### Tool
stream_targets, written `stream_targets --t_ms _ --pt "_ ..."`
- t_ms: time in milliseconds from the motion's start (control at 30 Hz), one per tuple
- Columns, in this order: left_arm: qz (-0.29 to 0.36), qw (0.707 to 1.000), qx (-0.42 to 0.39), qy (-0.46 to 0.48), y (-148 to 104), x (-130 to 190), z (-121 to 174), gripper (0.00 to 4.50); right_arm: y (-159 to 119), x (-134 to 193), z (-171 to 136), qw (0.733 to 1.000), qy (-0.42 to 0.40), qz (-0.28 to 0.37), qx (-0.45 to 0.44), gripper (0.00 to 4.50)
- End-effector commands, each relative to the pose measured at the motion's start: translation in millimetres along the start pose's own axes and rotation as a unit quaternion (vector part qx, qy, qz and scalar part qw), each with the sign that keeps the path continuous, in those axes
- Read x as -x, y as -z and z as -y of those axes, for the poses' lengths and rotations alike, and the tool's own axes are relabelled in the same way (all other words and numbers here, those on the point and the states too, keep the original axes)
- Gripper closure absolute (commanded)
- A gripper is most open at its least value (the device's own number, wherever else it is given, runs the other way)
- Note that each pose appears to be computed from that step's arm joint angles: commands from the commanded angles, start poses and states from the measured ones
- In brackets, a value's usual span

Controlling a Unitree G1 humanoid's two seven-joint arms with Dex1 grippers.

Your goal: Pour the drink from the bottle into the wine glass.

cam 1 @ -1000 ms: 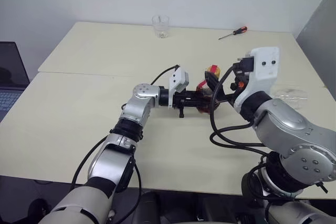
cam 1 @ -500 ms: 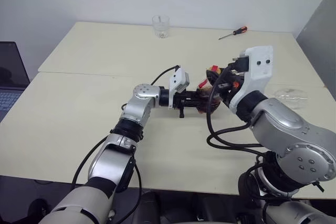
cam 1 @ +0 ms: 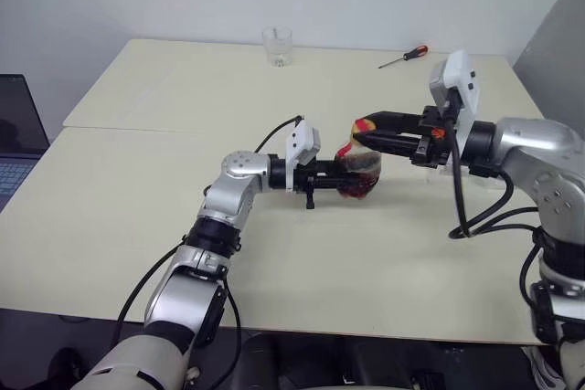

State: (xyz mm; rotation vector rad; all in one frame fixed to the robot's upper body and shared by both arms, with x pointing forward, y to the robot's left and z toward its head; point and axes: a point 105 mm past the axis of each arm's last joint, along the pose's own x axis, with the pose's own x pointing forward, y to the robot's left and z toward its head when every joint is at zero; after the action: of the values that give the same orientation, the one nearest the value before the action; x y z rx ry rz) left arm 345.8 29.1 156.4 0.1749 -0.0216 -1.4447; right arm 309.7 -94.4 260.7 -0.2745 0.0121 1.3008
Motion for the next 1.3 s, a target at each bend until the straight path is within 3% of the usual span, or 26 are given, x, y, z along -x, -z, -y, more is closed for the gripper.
stream_targets --t_ms 33,133,333,533,767,867,1000,1100,1200,1300 --pt "0.020 1.000 -0.012 -0.012 -16.0 1.4 3.4 3.89 -3.0 -8.9 -1.5 0.995 -0.087 0.004 0.047 3.28" --pt "0.015 1.000 -0.004 -0.015 -13.8 4.2 8.7 3.89 4.5 -10.0 8.2 0.993 -0.102 -0.015 0.053 3.28" --pt "0.011 1.000 -0.001 -0.022 -14.2 7.6 10.5 3.89 -8.0 0.4 24.6 0.996 -0.078 0.042 0.004 3.28" --pt "0.011 1.000 -0.001 -0.019 -15.5 5.3 9.8 3.91 -29.7 11.9 14.0 0.997 -0.053 0.062 0.012 3.28" --pt "0.009 1.000 -0.006 -0.009 -15.1 1.4 6.2 3.91 -49.7 35.7 -13.4 0.996 0.016 0.088 0.016 0.86" --pt "0.008 1.000 -0.006 -0.005 -13.0 -0.7 4.6 3.91 -44.2 51.1 -9.7 0.984 0.138 0.109 -0.015 0.01" --pt "0.001 1.000 -0.008 -0.005 -8.5 -2.3 1.5 3.91 -31.6 59.6 -8.2 0.957 0.251 0.134 -0.054 0.00" --pt "-0.002 1.000 -0.016 -0.022 -6.5 -6.1 -6.1 3.91 -14.6 49.3 -10.1 0.924 0.355 0.115 -0.077 0.00" --pt "-0.002 0.999 -0.019 -0.026 -5.9 -8.8 -9.9 3.91 -26.2 30.4 -26.4 0.910 0.371 0.163 -0.086 0.00" --pt "-0.001 1.000 -0.019 -0.025 -4.4 -9.3 -11.7 3.91 -30.4 9.9 -36.1 0.906 0.377 0.166 -0.094 0.00"
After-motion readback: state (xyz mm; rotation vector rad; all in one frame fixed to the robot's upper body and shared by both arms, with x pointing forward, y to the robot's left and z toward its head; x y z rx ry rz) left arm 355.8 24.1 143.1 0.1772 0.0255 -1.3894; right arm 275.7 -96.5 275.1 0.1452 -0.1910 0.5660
